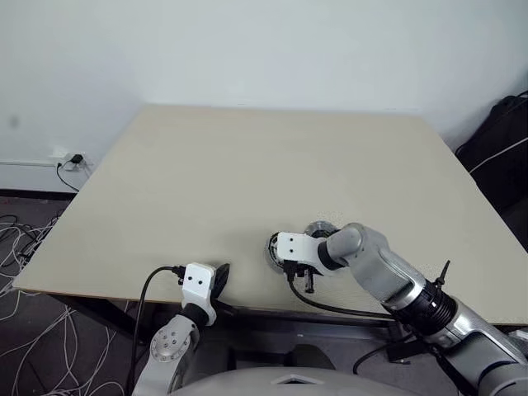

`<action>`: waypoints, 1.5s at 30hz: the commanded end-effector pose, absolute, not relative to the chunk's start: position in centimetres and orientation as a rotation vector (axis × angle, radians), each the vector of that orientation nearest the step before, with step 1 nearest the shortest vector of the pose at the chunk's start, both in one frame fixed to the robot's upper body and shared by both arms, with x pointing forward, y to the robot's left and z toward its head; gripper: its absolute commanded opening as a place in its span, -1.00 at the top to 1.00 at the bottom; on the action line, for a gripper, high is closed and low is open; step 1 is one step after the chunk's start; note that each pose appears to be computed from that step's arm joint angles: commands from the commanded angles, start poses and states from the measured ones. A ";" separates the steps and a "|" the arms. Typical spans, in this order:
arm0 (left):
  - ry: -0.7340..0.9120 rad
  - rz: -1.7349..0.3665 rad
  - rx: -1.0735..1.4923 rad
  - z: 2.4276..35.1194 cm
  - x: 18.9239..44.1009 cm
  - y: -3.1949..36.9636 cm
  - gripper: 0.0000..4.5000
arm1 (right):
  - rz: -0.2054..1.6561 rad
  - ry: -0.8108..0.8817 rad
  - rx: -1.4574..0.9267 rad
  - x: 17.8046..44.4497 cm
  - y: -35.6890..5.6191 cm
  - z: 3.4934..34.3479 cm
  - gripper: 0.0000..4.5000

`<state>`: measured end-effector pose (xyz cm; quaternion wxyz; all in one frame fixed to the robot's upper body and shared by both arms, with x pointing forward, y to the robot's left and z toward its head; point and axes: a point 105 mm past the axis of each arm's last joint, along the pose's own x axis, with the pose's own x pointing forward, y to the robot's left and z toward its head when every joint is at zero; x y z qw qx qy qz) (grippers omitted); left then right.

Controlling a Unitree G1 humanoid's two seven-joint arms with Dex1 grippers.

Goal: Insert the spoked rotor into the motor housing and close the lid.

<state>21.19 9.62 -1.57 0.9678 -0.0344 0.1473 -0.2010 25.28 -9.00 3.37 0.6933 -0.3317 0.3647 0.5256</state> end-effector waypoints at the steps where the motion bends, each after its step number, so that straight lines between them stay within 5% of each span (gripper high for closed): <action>1: 0.244 -0.420 -0.076 -0.1 21.8 9.0 0.98 | 1.095 0.763 -0.687 25.8 -9.1 5.5 0.97; 10: 0.263 -0.425 -0.079 -0.9 21.6 9.1 0.98 | 1.071 0.811 -0.567 25.0 -8.7 7.0 0.97; 28: 0.243 -0.415 -0.067 0.8 21.6 9.3 0.98 | 0.968 0.869 -0.412 26.8 -5.7 3.0 0.97; 35: 0.247 -0.415 -0.062 0.6 21.6 9.4 0.98 | 1.009 0.775 -0.335 26.9 -3.3 4.3 0.03; 40: 0.251 -0.421 -0.055 0.2 21.4 9.5 0.98 | 0.923 0.553 -0.286 29.3 -2.3 7.1 0.03; 45: 0.257 -0.419 -0.028 -0.2 21.3 10.0 0.98 | 0.625 0.231 -0.331 33.0 -4.9 10.2 0.03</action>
